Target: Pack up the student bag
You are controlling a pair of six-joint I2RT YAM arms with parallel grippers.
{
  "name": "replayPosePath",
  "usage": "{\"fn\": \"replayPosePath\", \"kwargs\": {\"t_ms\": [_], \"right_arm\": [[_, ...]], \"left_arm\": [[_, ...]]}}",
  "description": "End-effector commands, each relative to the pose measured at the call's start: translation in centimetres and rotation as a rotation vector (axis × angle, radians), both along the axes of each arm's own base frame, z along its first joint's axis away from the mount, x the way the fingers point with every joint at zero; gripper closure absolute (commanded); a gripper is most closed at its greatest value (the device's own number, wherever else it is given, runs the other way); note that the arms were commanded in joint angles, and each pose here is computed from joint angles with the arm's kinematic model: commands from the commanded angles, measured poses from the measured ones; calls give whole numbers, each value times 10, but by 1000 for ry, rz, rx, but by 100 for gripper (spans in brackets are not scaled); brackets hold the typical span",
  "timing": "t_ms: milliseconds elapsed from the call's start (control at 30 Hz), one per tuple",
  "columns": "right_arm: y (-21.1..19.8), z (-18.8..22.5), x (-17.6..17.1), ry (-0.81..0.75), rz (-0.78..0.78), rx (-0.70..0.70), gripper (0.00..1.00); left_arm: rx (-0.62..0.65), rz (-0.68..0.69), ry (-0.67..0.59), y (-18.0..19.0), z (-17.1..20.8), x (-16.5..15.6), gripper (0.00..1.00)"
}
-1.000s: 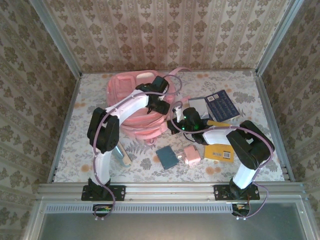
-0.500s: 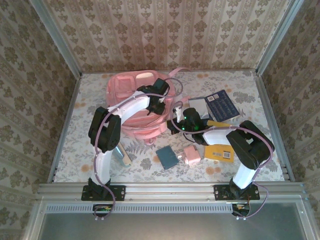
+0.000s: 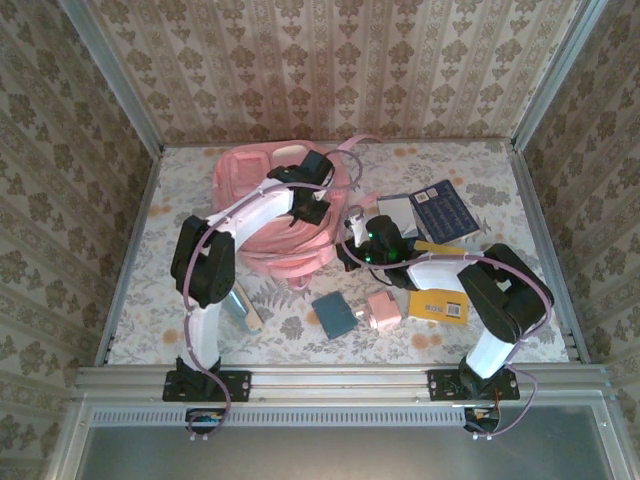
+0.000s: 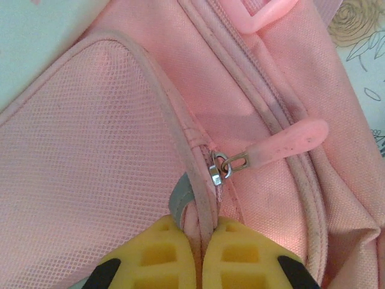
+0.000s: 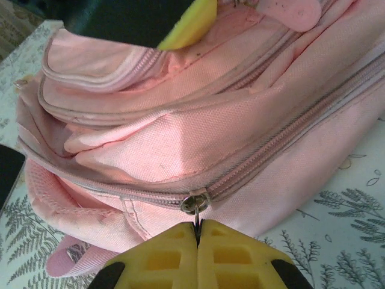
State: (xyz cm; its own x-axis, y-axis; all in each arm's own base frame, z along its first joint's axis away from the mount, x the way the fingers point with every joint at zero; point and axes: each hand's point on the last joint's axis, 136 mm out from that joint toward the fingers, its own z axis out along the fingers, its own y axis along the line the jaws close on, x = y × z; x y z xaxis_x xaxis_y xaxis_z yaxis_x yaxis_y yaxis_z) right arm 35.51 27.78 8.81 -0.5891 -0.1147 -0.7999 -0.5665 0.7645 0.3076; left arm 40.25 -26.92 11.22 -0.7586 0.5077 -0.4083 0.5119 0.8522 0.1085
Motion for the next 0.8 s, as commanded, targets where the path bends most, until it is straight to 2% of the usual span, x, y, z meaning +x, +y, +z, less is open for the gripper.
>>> {"fn": "replayPosePath", "kwargs": {"t_ms": [0,367,767], "right_arm": [[-14,10,7,-53,-6,-126,100],[-31,10,22,-80,-2,-282,100],[-47,11,46,-77,-59,-303,100]], "left_arm": [[-4,-39,-90,9,47,7,100],[8,-62,-128,14,61,3,100],[10,-96,-153,11,69,-6,100]]}}
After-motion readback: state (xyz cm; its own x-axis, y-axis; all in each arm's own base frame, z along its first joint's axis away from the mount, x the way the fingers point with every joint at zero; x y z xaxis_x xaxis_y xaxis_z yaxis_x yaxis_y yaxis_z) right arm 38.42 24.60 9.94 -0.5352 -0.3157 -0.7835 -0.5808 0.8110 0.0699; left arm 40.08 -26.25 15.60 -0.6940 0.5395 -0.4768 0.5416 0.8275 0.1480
